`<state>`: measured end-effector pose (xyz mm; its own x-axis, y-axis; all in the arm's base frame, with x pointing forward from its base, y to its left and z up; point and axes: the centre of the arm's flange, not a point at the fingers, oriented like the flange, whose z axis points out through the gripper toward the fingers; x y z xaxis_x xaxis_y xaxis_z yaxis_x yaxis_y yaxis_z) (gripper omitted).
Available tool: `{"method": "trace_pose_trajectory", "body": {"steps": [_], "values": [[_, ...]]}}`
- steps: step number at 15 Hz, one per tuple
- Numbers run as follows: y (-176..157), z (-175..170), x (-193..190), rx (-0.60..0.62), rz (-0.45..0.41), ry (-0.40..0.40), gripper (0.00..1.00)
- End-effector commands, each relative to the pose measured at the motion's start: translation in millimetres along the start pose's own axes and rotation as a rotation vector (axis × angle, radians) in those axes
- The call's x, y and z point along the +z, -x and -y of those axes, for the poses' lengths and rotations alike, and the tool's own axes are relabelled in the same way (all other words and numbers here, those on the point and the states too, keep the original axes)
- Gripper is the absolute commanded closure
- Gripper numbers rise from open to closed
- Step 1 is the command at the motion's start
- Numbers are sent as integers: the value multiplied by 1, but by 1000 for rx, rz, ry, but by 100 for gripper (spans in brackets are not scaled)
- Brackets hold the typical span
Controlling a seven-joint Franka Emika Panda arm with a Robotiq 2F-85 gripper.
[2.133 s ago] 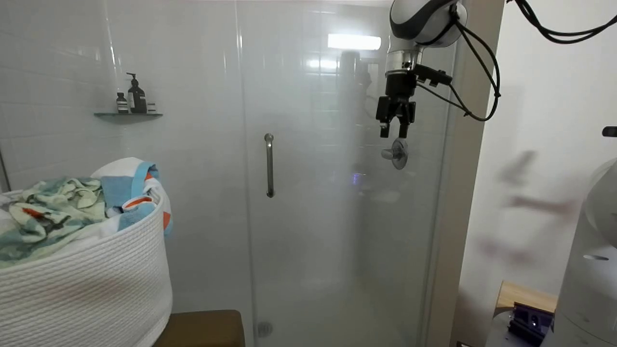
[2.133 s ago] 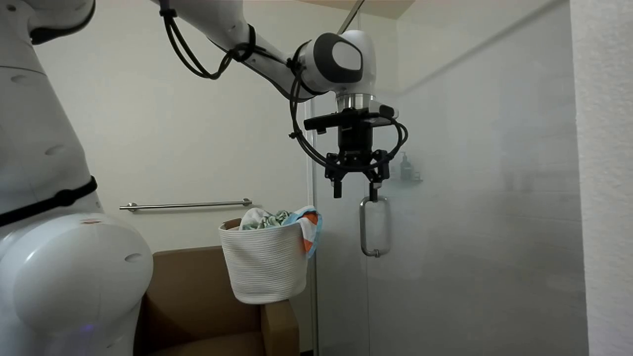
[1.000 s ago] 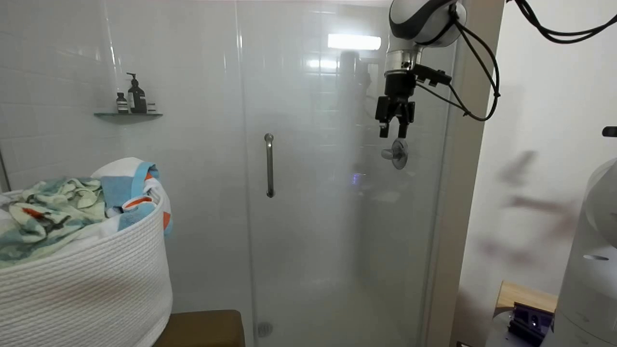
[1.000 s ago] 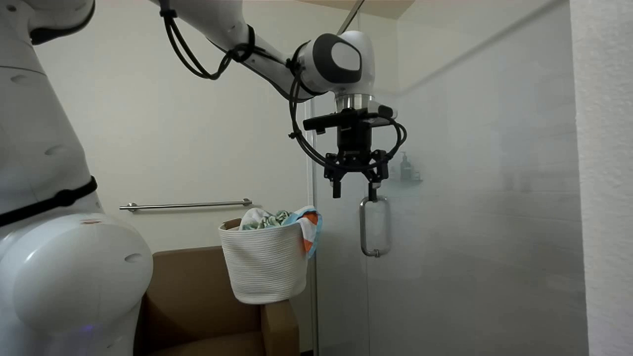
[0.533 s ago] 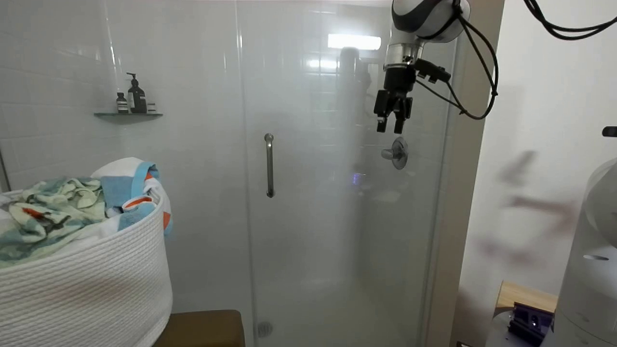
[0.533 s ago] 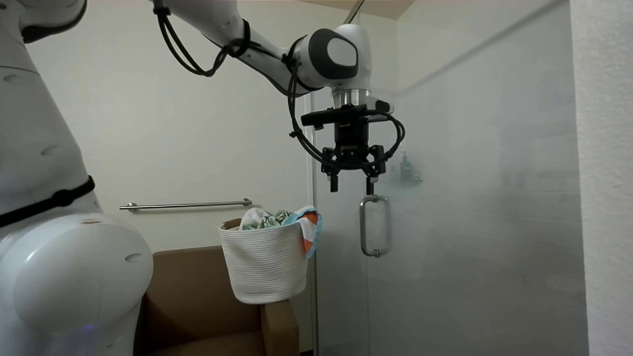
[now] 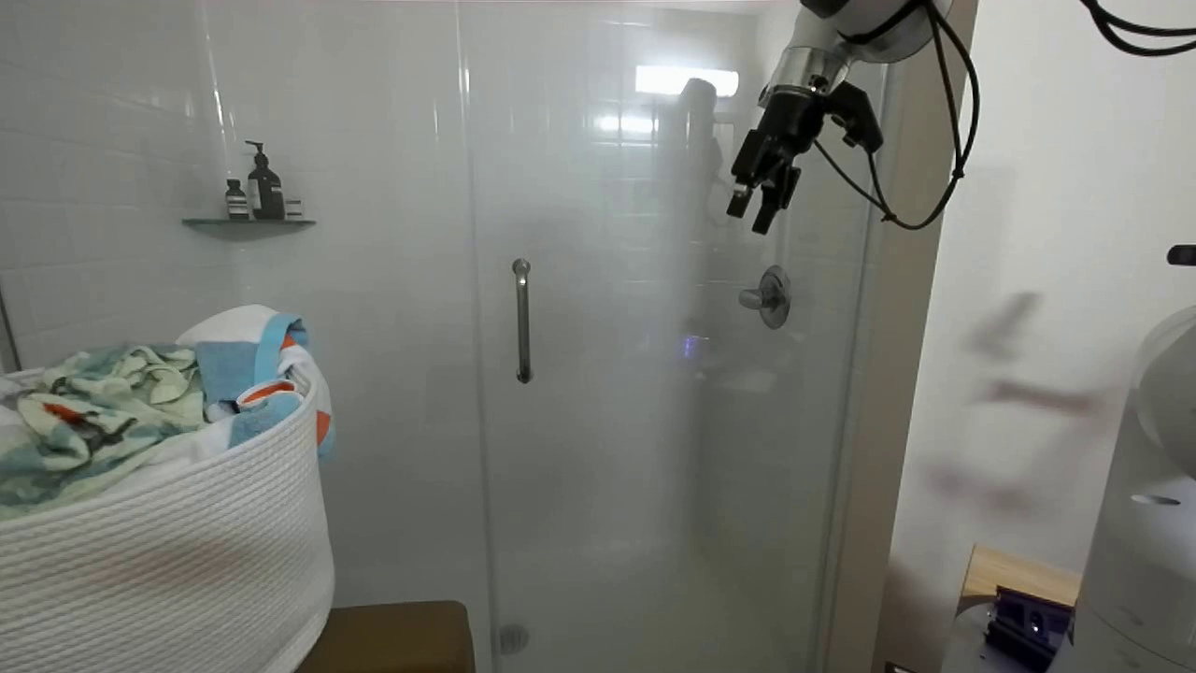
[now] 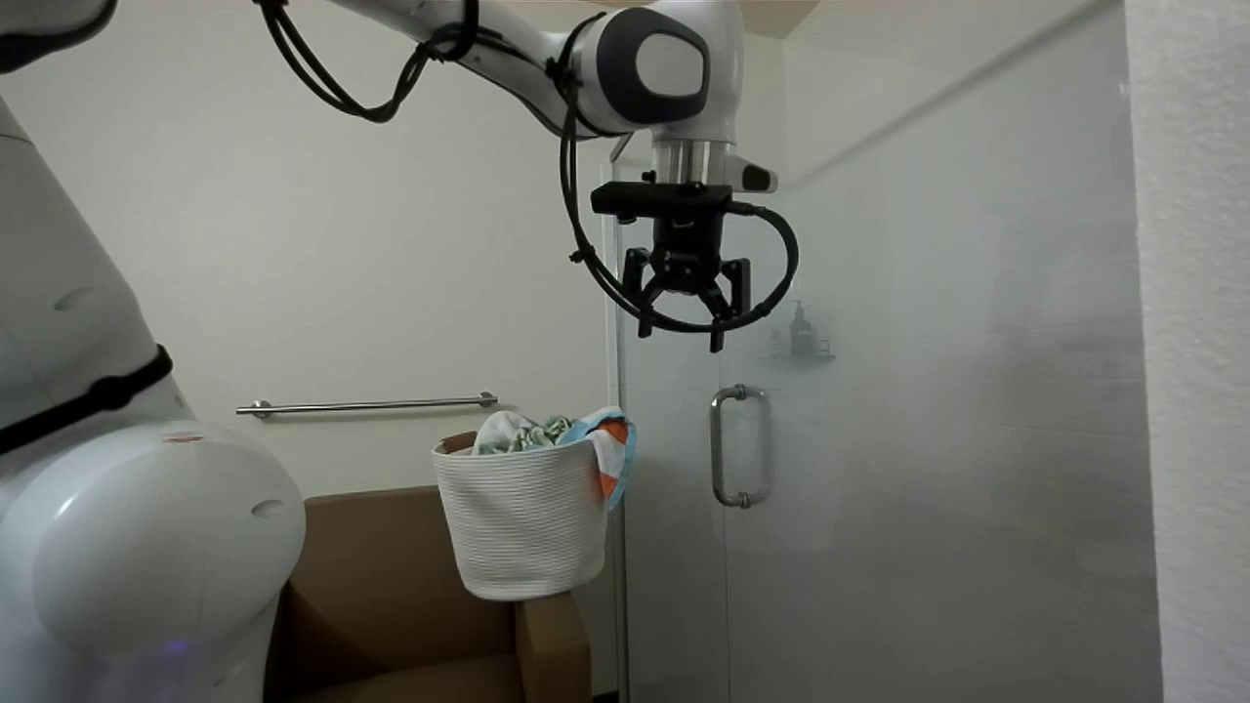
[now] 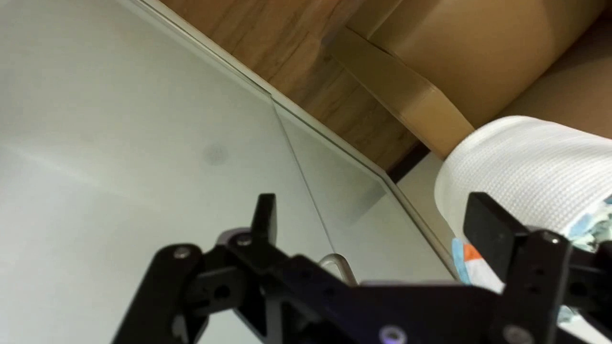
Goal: Open the door
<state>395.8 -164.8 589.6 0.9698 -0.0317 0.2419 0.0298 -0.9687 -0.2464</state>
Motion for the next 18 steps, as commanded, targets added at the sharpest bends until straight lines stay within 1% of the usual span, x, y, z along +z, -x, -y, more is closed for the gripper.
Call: {"method": "trace_pose_trajectory", "body": {"steps": [1, 2, 4, 6, 8, 11, 15, 17, 18], "values": [[4, -15, -12, -49, -87, -144, 0], [3, -22, -14, -52, -123, -191, 0], [3, -32, -19, -57, -165, -276, 0], [5, -38, -19, -60, -199, -352, 0], [7, -44, -14, -54, -218, -409, 0], [7, -49, -2, -27, -227, -468, 0], [-5, -55, 19, 59, -240, -544, 0], [-12, -55, 29, 109, -227, -589, 0], [-14, -54, 37, 132, -194, -619, 0]]}}
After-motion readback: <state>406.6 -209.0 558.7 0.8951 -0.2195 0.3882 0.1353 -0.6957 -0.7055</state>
